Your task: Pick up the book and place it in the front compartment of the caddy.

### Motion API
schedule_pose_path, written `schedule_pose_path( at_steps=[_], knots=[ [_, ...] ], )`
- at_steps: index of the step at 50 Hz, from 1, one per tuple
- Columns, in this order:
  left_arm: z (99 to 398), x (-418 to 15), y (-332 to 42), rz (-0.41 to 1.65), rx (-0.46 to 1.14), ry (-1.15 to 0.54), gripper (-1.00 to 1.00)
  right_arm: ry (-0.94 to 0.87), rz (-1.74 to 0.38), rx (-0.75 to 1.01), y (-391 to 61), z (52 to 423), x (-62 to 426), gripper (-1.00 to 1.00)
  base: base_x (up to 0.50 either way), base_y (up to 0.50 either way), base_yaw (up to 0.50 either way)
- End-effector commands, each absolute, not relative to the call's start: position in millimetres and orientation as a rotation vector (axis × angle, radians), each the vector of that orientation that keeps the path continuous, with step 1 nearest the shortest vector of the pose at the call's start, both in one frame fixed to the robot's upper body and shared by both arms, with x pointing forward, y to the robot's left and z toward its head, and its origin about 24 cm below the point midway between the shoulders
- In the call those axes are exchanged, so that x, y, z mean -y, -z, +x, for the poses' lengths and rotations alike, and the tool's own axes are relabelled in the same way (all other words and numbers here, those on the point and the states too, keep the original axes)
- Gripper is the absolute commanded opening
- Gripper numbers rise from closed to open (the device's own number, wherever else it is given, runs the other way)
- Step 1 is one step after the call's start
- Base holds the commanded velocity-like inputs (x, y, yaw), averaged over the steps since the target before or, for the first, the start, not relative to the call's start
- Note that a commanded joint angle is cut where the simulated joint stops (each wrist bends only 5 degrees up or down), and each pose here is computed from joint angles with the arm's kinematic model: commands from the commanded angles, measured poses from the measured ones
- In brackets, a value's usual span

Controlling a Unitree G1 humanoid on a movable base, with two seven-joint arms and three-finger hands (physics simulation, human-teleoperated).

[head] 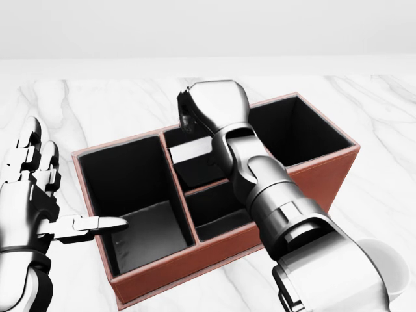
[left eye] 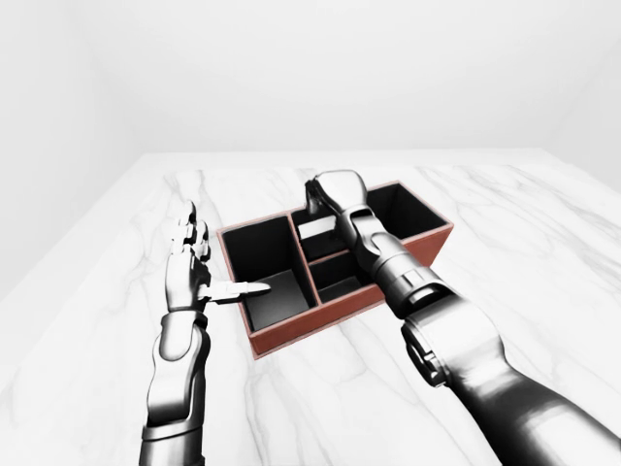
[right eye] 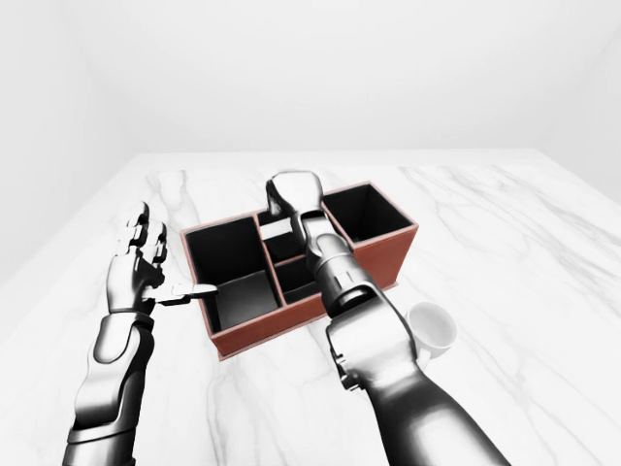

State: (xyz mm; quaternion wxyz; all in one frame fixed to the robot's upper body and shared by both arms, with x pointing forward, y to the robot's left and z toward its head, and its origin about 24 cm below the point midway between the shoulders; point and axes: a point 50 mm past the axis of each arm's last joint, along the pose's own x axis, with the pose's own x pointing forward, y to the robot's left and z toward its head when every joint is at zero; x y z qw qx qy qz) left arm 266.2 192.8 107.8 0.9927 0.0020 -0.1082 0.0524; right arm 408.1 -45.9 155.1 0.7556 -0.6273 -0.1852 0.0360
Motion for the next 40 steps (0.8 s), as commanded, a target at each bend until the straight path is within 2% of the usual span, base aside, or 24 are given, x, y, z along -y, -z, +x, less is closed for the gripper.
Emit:
schedule_pose_path(
  at_steps=[1, 40],
  knots=[
    [265.9, -192.6, -108.8, 0.004, 0.221, -0.105, 1.00, -0.014, -1.400, 0.489, -163.5, 407.8, 45.2, 1.00, 0.00, 0.00, 0.00],
    [270.4, -192.3, -100.0, 0.005, 0.181, -0.107, 1.00, 0.014, -1.296, 0.460, -179.8, 412.0, 55.5, 1.00, 0.00, 0.00, 0.00]
  ],
)
